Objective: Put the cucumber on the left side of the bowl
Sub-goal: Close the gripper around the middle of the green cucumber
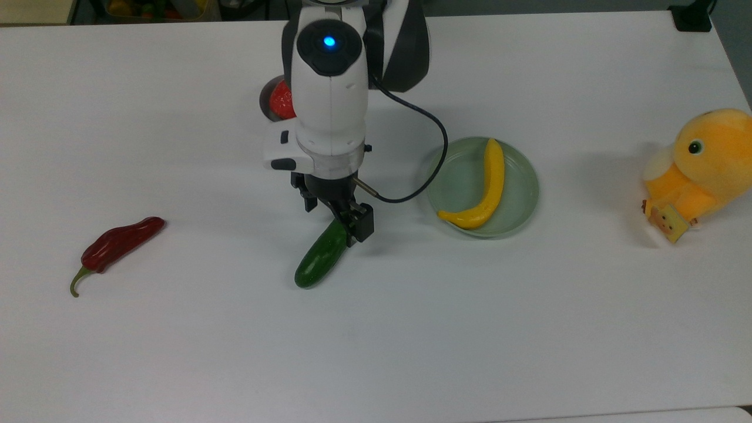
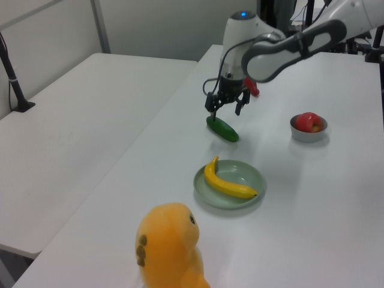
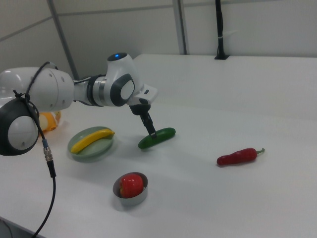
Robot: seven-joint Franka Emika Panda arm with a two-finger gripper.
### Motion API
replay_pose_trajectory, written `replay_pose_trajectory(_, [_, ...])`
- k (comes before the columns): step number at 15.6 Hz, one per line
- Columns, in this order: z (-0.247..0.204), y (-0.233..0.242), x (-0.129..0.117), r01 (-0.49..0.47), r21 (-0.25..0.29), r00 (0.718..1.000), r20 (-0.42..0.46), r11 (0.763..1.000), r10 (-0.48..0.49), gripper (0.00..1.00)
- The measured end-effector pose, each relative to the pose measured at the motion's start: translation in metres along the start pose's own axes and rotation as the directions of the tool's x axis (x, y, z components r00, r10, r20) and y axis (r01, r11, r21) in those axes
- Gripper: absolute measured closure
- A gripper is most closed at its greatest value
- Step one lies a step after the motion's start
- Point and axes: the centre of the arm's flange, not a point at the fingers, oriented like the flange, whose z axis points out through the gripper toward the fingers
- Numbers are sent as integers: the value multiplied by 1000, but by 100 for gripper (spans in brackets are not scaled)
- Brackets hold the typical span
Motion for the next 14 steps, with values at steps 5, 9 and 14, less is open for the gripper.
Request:
replay_pose_trajectory(5, [27, -3, -7, 13, -22, 1000, -1, 1000, -13, 0])
replay_pose_trajectory(9, [35, -3, -7, 17, -22, 1000, -5, 1000, -17, 2])
replay_pose_trajectory(14, [39, -5, -8, 29, -24, 999, -15, 999, -29, 55])
